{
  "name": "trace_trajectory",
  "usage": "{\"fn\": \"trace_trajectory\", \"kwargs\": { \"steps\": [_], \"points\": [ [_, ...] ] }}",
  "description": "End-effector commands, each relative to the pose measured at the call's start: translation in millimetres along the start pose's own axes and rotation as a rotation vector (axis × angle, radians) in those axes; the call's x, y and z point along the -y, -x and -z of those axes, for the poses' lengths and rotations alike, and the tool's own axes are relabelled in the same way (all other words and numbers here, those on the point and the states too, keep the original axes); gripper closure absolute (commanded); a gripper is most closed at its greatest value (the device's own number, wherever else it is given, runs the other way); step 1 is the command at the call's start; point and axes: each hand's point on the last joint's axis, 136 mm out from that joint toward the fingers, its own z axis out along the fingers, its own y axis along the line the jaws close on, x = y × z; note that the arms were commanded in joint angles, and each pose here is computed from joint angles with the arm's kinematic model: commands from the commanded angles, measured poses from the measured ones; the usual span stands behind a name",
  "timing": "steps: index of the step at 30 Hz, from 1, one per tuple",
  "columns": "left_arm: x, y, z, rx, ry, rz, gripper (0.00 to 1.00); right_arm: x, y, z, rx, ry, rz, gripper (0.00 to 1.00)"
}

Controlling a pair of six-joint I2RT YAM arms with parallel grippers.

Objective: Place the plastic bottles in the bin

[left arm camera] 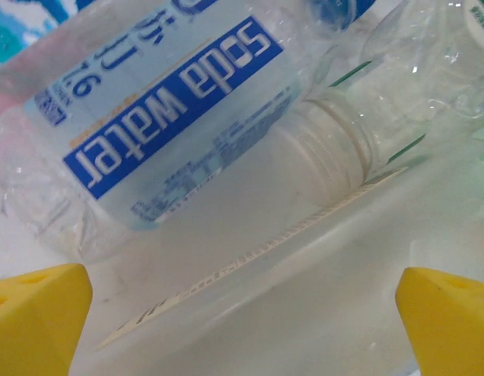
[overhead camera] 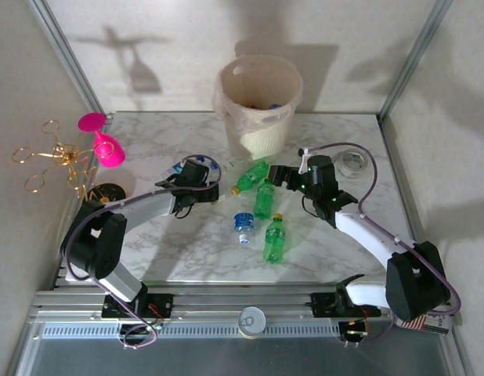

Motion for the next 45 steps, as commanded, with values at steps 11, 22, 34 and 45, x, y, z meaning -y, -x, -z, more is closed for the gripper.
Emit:
{"fn": "trace_trajectory", "kwargs": {
  "steps": [11, 22, 34, 45],
  "points": [
    [14.4, -76.9, 2.1, -0.192, 0.059, -0.160, 0.01, -13.1, 20.2, 9.8, 0.052, 0.031, 0.016, 0.01],
    [25.6, -79.8, 4.7, -0.186, 0.017, -0.122, 0.00, -9.7, 19.2, 12.1, 0.051, 0.011, 0.026, 0.01],
    [24.6, -65.6, -12.6, -0.143, 0.081, -0.207, 0.20, -10.8, 22.5, 22.9, 0.065, 0.010, 0.034, 0.01],
    [37.9, -55.6, 24.3, -0.070, -0.035, -0.130, 0.49, -14.4, 25.3, 28.5, 0.073, 0.025, 0.020, 0.01]
  ]
}}
